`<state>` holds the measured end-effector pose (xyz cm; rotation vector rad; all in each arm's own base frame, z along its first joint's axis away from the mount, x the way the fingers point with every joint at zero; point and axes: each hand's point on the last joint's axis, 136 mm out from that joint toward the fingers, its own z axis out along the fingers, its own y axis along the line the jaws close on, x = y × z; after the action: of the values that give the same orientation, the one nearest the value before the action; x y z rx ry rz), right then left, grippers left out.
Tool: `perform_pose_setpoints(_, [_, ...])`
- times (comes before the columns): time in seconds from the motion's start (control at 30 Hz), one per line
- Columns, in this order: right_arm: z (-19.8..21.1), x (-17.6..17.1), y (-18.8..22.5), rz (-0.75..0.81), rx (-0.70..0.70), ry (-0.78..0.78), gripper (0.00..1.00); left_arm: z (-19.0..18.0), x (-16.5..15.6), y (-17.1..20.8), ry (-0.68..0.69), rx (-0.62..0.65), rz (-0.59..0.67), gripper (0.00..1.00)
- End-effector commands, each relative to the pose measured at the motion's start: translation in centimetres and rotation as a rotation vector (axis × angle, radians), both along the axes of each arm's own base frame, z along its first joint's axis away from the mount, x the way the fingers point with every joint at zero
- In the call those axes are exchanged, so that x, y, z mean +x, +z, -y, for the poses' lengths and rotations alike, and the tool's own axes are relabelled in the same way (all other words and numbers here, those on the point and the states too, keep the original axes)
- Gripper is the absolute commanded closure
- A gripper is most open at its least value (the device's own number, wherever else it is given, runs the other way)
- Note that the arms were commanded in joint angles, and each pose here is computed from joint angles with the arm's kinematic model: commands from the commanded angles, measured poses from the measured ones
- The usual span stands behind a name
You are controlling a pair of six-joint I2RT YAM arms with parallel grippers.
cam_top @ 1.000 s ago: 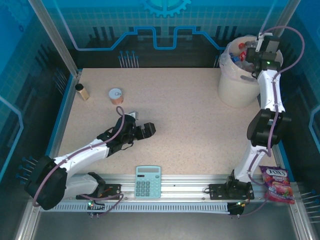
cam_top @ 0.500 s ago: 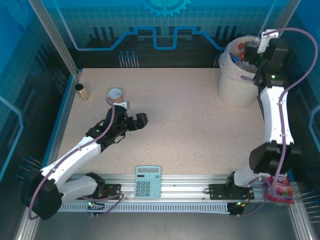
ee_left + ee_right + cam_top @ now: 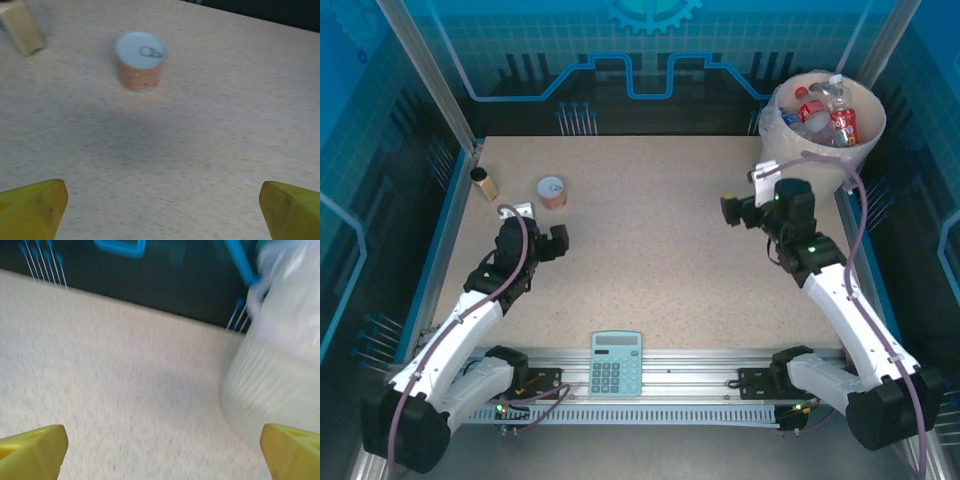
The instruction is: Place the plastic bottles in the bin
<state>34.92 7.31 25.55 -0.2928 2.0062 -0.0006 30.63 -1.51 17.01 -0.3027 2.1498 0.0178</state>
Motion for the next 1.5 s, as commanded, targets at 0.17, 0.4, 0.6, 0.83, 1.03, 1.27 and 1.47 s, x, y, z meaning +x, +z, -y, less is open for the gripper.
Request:
perform_pose_setpoints(0.17, [3.0,1.8,-9.6,-0.013,-0.058,-0.112,0.0,-5.6,1.7,-3.5,0.071,0.2,0.084,0.01])
perform_pose_setpoints(0.4, [4.6,3.1,-14.8,-0.017,-0.085,-0.17,0.0,-7.2,3.6,-5.7,0.067,0.083,0.164,0.01])
perform_pose_setpoints(0.6, [4.6,4.6,-14.1,0.055,-0.074,-0.167,0.0,-6.6,6.0,-5.4,0.023,0.058,0.211,0.01])
perform_pose_setpoints(0.83, [4.7,4.6,-14.9,0.126,0.033,-0.153,0.0,-6.2,6.9,-5.4,-0.011,0.05,0.216,0.01])
perform_pose_setpoints(1.03, [4.6,4.4,-15.3,0.17,0.033,-0.147,0.0,-4.8,6.8,-5.1,-0.064,-0.006,0.253,0.01])
perform_pose_setpoints(1.27, [5.1,4.5,-15.4,0.16,0.052,-0.163,0.0,-4.5,7.4,-5.0,-0.061,-0.032,0.267,0.01])
perform_pose_setpoints(1.47, [5.3,4.2,-15.2,0.179,0.062,-0.163,0.0,-4.7,7.0,-5.2,-0.079,0.007,0.236,0.01])
